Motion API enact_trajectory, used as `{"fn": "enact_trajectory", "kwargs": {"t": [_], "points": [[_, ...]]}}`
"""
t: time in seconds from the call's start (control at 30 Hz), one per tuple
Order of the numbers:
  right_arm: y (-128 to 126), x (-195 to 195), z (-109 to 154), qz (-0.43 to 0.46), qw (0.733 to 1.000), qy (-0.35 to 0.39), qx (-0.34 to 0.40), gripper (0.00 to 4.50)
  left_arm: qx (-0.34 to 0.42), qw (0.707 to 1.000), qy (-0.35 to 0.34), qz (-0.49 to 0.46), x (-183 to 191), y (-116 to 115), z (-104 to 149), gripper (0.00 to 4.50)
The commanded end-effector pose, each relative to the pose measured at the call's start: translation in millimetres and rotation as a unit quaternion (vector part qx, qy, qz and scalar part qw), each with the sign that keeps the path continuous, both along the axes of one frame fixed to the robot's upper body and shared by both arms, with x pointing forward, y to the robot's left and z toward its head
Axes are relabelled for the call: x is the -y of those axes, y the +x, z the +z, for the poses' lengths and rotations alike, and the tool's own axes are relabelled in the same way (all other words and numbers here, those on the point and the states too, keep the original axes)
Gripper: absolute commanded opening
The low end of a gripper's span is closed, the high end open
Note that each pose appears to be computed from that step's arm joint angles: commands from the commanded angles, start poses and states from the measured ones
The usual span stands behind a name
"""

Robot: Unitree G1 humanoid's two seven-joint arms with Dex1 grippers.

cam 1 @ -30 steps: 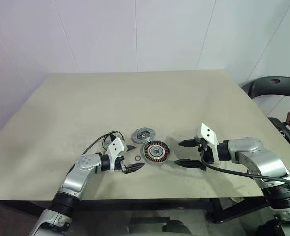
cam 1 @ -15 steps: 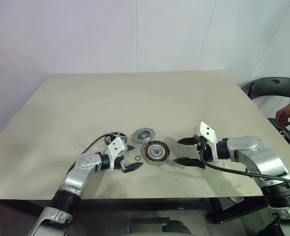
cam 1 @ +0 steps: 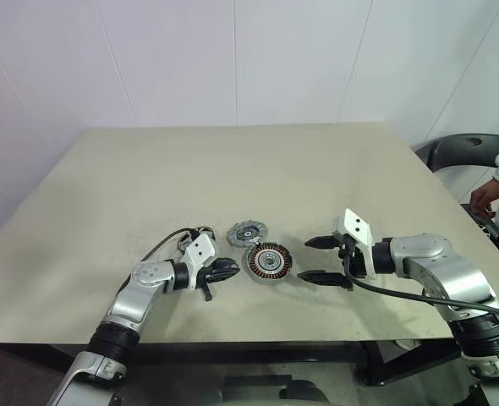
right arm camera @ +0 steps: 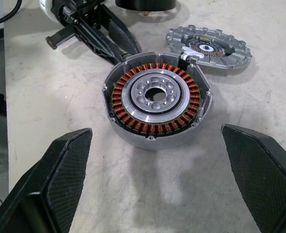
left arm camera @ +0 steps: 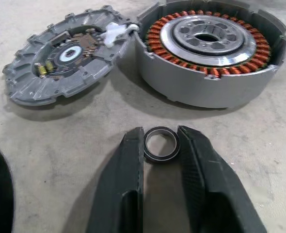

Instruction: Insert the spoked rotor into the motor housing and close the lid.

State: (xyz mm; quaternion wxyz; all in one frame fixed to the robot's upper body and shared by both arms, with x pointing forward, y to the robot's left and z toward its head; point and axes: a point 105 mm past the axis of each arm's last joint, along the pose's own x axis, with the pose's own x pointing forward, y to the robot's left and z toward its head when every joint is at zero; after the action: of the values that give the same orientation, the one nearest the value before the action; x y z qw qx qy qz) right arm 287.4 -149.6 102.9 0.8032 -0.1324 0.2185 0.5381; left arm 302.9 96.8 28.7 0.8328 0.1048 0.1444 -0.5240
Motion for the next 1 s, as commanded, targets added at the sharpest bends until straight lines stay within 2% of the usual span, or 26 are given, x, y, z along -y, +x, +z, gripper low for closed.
{"fn": "enact_trajectory", "kwargs": {"t": [0.03, 0.23, 0.37, 0.6, 0.8, 1.0], "points": [[6.7, 2.8, 13.8, -0.004, 1.0, 0.005, 0.029, 4.5, 0.008, 1.0, -0.002, -0.023, 3.6, -4.4, 9.4, 0.68], [7.9, 3.2, 14.0, -0.005, 0.999, 0.004, 0.032, 4.5, -0.026, 0.998, 0.01, -0.056, -6.5, -20.8, 23.1, 0.68], [8.5, 3.2, 13.0, -0.005, 0.999, 0.003, 0.031, 4.5, -0.051, 0.994, 0.003, -0.095, -10.7, -31.1, 48.6, 0.68], [9.1, 1.8, 13.7, -0.004, 0.999, 0.005, 0.034, 4.5, -0.012, 0.994, -0.023, -0.106, 6.1, -11.2, 90.2, 0.68], [8.4, 2.8, 15.1, -0.005, 0.999, 0.007, 0.039, 4.5, -0.003, 0.99, -0.03, -0.139, 37.3, -1.2, 94.4, 0.68], [7.0, 6.2, 15.7, -0.011, 0.999, 0.006, 0.04, 4.5, 0.002, 0.988, -0.032, -0.148, 55.7, 10.7, 84.7, 0.68]]}}
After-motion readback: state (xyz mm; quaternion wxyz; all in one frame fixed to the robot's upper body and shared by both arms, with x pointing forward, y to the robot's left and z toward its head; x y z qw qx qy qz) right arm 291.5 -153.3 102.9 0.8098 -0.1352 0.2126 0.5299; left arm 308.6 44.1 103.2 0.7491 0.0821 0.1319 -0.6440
